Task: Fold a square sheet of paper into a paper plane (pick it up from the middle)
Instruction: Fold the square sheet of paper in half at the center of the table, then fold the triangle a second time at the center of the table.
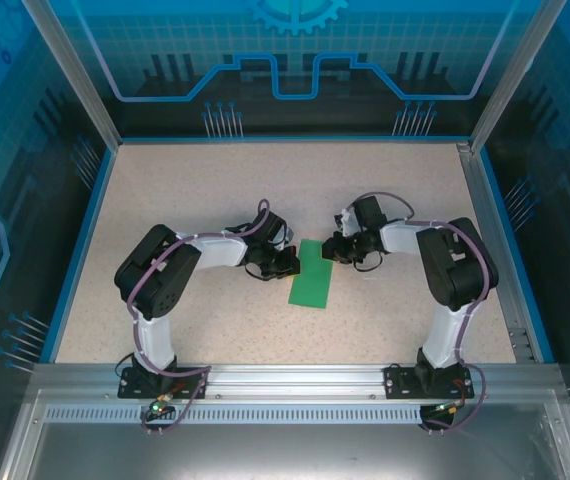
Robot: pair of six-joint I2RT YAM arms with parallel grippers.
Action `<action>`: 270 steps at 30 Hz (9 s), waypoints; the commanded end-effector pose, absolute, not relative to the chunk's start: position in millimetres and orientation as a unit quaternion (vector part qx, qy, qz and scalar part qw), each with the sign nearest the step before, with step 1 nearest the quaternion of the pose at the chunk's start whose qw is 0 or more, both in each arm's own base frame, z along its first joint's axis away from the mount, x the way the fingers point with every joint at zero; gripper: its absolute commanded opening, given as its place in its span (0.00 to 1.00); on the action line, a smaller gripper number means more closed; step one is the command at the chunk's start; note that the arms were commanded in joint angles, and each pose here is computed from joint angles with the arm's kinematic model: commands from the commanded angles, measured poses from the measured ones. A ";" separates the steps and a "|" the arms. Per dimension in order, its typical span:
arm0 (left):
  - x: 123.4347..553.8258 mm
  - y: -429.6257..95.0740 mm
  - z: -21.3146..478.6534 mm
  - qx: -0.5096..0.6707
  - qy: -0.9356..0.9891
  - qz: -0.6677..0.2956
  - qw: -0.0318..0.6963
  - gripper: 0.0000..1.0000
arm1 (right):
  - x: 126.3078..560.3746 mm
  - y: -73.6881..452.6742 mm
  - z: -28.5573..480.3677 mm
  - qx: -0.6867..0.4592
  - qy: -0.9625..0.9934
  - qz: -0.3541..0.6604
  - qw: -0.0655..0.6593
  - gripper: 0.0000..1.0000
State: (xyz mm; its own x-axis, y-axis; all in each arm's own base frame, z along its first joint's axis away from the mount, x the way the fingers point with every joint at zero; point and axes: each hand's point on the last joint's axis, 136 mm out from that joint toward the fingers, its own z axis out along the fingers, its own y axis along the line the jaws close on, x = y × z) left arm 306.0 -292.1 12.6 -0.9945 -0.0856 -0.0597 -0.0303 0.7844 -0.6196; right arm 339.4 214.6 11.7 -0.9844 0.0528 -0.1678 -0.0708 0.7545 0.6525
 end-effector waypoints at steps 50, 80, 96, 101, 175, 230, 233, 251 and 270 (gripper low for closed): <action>274.3 -265.6 -21.2 -0.034 0.966 -0.256 -0.008 0.00 | 371.2 191.2 23.4 0.048 0.946 0.317 0.053 0.17; 277.2 -268.3 -16.3 -0.039 0.964 -0.265 -0.002 0.00 | 296.9 235.6 33.8 0.002 0.923 0.383 0.041 0.20; 276.6 -267.2 -18.2 -0.040 0.964 -0.263 -0.002 0.00 | 260.1 238.6 18.9 -0.007 0.939 0.343 0.024 0.20; 276.7 -267.1 -19.6 -0.040 0.964 -0.262 -0.002 0.00 | 244.2 243.1 22.7 -0.021 0.936 0.352 0.025 0.20; 272.8 -266.0 -14.5 -0.035 0.964 -0.264 -0.004 0.00 | 168.3 261.0 -13.6 -0.036 0.949 0.312 -0.012 0.21; 289.6 -265.7 49.2 -0.072 0.937 -0.338 0.045 0.46 | 310.2 217.3 51.5 -0.010 0.946 0.313 0.085 0.34; 292.3 -270.7 50.9 -0.067 0.929 -0.363 0.033 0.47 | 301.0 227.2 53.2 -0.022 0.941 0.327 0.079 0.33; 295.3 -273.3 37.7 -0.068 0.929 -0.365 0.010 0.47 | 280.2 227.3 12.0 0.005 0.940 0.338 0.040 0.30; 291.9 -275.1 36.6 -0.060 0.930 -0.362 0.003 0.47 | 259.2 230.0 25.8 -0.001 0.929 0.367 0.047 0.32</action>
State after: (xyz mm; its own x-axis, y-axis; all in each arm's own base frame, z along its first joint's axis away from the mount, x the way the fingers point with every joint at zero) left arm 291.8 -271.1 32.8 -0.9908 -0.1328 0.0259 -0.1166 0.7401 -0.6624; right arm 266.7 226.0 26.5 -0.9941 0.0400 -0.1010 -0.0381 0.7420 0.6693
